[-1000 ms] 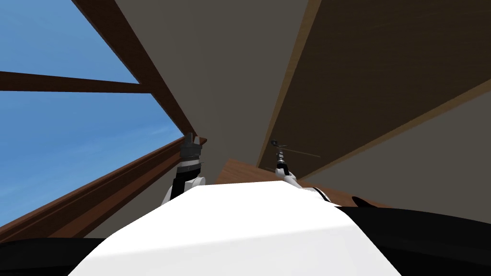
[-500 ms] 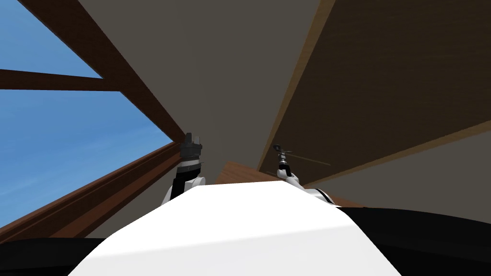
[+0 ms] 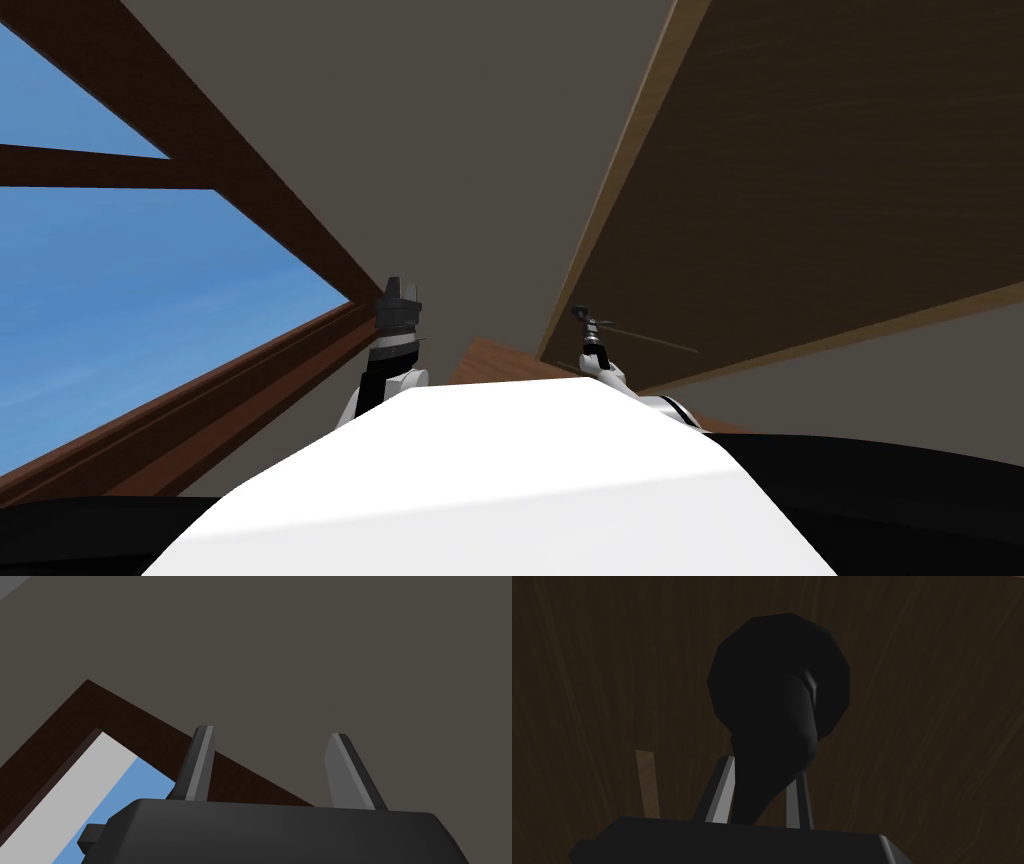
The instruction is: Pull the door open
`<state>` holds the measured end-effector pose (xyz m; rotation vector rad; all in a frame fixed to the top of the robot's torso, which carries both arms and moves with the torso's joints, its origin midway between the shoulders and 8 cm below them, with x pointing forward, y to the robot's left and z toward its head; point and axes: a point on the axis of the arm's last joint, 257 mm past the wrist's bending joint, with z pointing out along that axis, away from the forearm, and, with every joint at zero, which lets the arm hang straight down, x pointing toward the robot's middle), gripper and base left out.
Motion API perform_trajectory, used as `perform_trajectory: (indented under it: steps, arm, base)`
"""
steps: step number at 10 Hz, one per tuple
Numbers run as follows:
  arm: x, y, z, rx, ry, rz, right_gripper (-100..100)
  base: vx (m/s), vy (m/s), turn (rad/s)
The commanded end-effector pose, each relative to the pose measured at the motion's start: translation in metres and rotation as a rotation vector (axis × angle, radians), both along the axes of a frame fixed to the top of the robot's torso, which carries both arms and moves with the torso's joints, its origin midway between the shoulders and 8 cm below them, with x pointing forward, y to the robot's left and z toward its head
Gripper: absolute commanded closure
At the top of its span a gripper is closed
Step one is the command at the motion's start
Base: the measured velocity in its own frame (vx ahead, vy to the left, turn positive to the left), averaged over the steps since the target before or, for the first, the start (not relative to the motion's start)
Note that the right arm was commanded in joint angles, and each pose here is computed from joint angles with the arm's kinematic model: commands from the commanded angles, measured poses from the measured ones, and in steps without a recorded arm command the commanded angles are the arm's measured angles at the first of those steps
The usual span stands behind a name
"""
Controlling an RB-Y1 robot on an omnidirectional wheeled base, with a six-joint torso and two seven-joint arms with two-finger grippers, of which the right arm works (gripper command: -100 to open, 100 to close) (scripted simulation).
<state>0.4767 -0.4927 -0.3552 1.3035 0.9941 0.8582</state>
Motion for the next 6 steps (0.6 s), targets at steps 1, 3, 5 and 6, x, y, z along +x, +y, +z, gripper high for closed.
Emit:
perform_trajectory:
  steps: [1,3,5,6]
  arm:
    - [0.0,0.0005,-0.0001,-0.002,0.001,0.001,100]
    - [0.0,0.0005,-0.0001,-0.002,0.001,0.001,100]
    - [-0.0017,0.0017,-0.0016,0.0,0.004,0.014,100]
    - [-0.0019,0.0021,-0.0014,-0.001,0.003,0.018,100]
  base:
    - [-0.02,0.003,0.004]
    - [-0.008,0.001,0.001]
    - [-0.065,-0.018,0.06]
    - [-0.2,-0.049,0.119]
